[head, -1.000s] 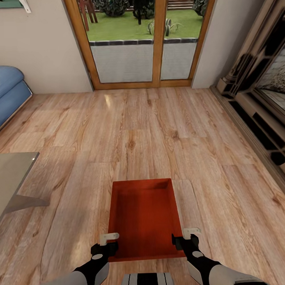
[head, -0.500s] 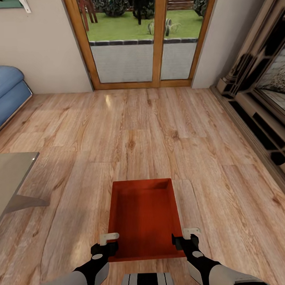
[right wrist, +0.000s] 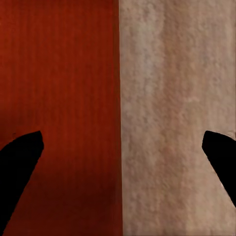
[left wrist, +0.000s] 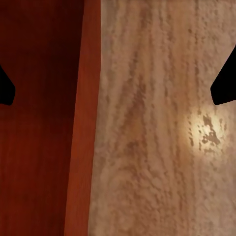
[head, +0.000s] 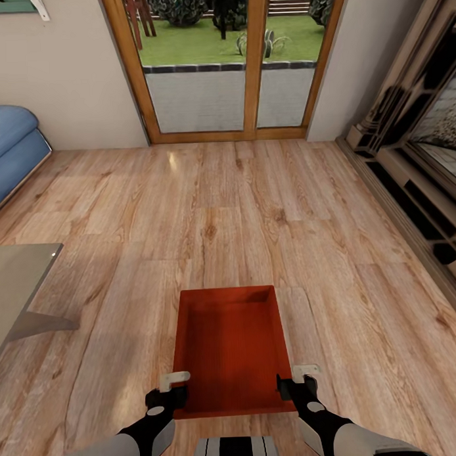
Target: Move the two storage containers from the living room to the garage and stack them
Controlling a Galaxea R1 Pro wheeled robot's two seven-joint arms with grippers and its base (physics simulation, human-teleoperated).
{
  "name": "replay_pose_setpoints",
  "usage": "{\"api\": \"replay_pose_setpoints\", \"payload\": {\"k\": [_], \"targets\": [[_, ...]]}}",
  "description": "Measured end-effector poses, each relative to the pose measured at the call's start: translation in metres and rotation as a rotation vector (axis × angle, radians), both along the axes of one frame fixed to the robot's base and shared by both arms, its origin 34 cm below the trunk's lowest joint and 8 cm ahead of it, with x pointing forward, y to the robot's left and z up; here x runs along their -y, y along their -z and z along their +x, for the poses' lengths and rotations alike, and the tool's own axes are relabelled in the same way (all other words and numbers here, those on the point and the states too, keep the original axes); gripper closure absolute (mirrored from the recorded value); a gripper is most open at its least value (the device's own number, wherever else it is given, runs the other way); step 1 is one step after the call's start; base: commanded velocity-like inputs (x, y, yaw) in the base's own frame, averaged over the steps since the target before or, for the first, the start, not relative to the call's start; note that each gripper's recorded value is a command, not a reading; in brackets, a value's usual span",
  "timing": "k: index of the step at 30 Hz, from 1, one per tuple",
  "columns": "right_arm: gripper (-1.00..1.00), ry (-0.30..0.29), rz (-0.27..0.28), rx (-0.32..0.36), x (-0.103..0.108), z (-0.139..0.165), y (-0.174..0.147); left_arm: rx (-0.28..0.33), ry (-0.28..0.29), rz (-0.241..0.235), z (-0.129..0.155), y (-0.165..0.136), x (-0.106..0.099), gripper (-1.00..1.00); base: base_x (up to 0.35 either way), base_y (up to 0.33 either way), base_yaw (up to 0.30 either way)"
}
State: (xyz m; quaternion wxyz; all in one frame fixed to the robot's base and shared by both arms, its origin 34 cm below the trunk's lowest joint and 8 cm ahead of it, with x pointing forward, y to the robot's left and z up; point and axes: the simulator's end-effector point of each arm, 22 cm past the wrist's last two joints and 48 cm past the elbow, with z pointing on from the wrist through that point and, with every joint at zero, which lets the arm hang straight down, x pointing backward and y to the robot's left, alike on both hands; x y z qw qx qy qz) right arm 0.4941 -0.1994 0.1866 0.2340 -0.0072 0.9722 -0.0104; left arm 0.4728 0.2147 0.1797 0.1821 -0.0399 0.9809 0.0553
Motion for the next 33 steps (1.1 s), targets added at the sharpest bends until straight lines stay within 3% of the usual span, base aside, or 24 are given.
{"api": "replay_pose_setpoints", "payload": {"k": [3, 4, 6, 19, 33], "targets": [[1.0, -0.002, 0.002, -0.003, -0.001, -0.001, 0.0, 0.001, -0.001, -0.001, 0.0, 0.0, 0.001, 1.0, 0.0, 0.0, 0.0], [1.0, -0.033, 0.0, -0.003, -0.004, -0.001, 0.0, 0.002, 0.021, -0.003, 0.001, 0.0, 0.004, 1.0, 0.0, 0.0, 0.0], [1.0, -0.041, 0.001, -0.001, -0.005, 0.0, 0.0, 0.004, 0.026, -0.004, 0.001, 0.0, 0.004, 1.0, 0.0, 0.0, 0.0], [1.0, -0.011, 0.002, 0.002, -0.003, 0.0, 0.0, 0.003, 0.011, -0.005, 0.0, 0.0, 0.006, 1.0, 0.0, 0.0, 0.0], [1.0, -0.014, 0.001, 0.004, -0.004, 0.008, -0.031, 0.004, 0.005, -0.009, 0.006, -0.031, 0.006, 1.0, 0.0, 0.0, 0.0]]}}
